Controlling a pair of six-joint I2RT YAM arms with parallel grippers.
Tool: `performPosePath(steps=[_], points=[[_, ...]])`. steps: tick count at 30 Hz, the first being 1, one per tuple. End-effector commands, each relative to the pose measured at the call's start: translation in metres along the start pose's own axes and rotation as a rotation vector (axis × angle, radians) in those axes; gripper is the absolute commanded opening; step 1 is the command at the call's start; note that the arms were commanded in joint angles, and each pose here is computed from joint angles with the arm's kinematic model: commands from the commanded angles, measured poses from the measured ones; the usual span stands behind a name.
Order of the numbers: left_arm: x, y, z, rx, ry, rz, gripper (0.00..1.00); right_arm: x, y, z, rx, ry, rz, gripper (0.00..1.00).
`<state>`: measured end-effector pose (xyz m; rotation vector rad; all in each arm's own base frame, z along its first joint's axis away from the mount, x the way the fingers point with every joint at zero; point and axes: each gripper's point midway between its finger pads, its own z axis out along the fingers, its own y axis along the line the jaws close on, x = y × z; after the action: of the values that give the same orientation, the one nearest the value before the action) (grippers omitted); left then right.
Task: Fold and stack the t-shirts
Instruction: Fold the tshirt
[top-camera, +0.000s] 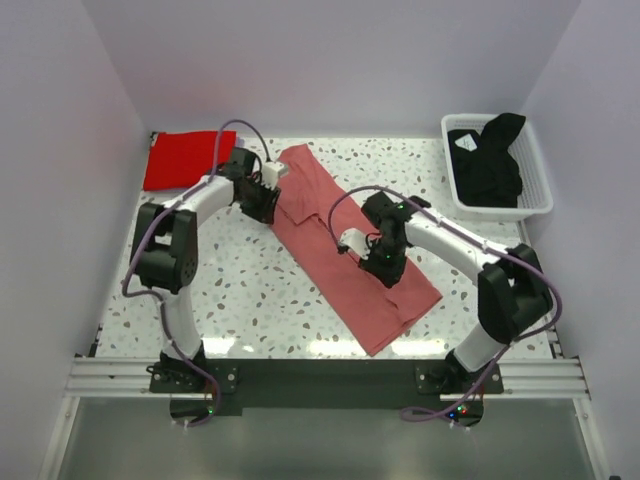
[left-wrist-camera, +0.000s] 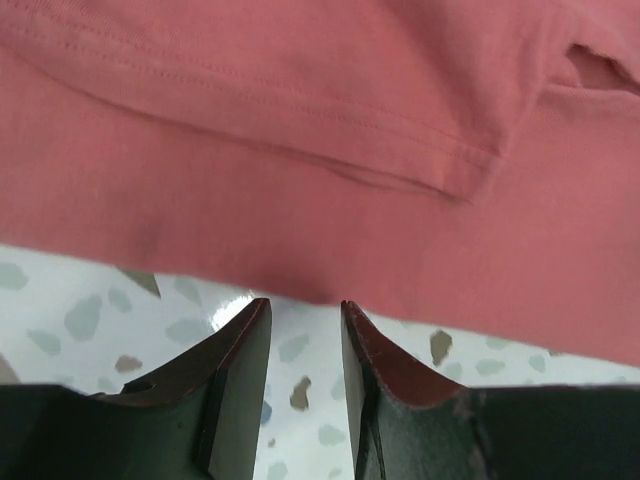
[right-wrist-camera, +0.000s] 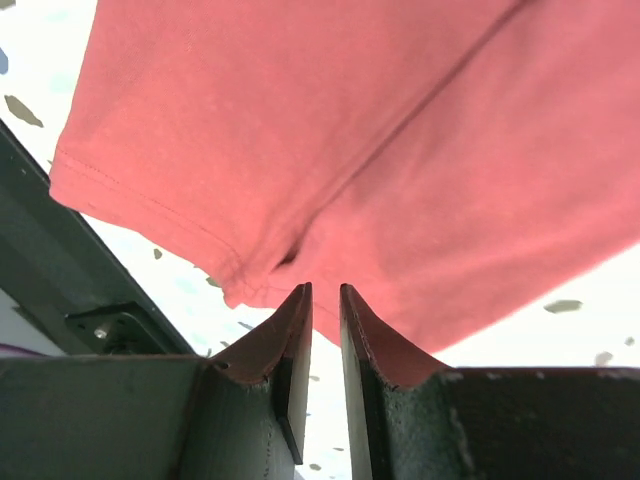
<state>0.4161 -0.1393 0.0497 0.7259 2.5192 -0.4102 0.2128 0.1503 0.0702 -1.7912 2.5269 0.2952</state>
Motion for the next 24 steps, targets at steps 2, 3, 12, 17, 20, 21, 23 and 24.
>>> performPosePath(steps=[2, 3, 12, 17, 20, 21, 23, 24], points=[[-0.017, 0.019, 0.029, -0.055, -0.004, -0.006, 0.37, 0.005, -0.010, -0.024, 0.058, -0.036, 0.008, 0.21], [-0.026, 0.022, 0.031, -0.064, -0.016, 0.004, 0.37, 0.011, -0.018, -0.023, 0.068, -0.028, 0.026, 0.21], [-0.045, 0.054, 0.097, -0.147, 0.037, 0.060, 0.32, 0.026, -0.049, -0.010, 0.068, 0.005, 0.033, 0.19], [-0.093, 0.070, 0.108, -0.161, -0.032, 0.124, 0.38, 0.013, -0.042, 0.021, -0.011, 0.020, 0.012, 0.18], [-0.125, 0.062, 0.079, -0.147, -0.147, 0.171, 0.48, 0.006, -0.032, 0.036, -0.035, 0.042, -0.013, 0.17], [-0.136, 0.060, 0.069, -0.140, -0.186, 0.180, 0.50, 0.006, -0.029, 0.044, -0.050, 0.055, -0.010, 0.17], [-0.155, 0.049, 0.040, -0.104, -0.248, 0.188, 0.53, 0.006, -0.015, 0.054, -0.090, 0.076, -0.025, 0.15], [-0.159, 0.046, 0.031, -0.092, -0.259, 0.188, 0.54, 0.005, -0.009, 0.058, -0.111, 0.084, -0.018, 0.15]])
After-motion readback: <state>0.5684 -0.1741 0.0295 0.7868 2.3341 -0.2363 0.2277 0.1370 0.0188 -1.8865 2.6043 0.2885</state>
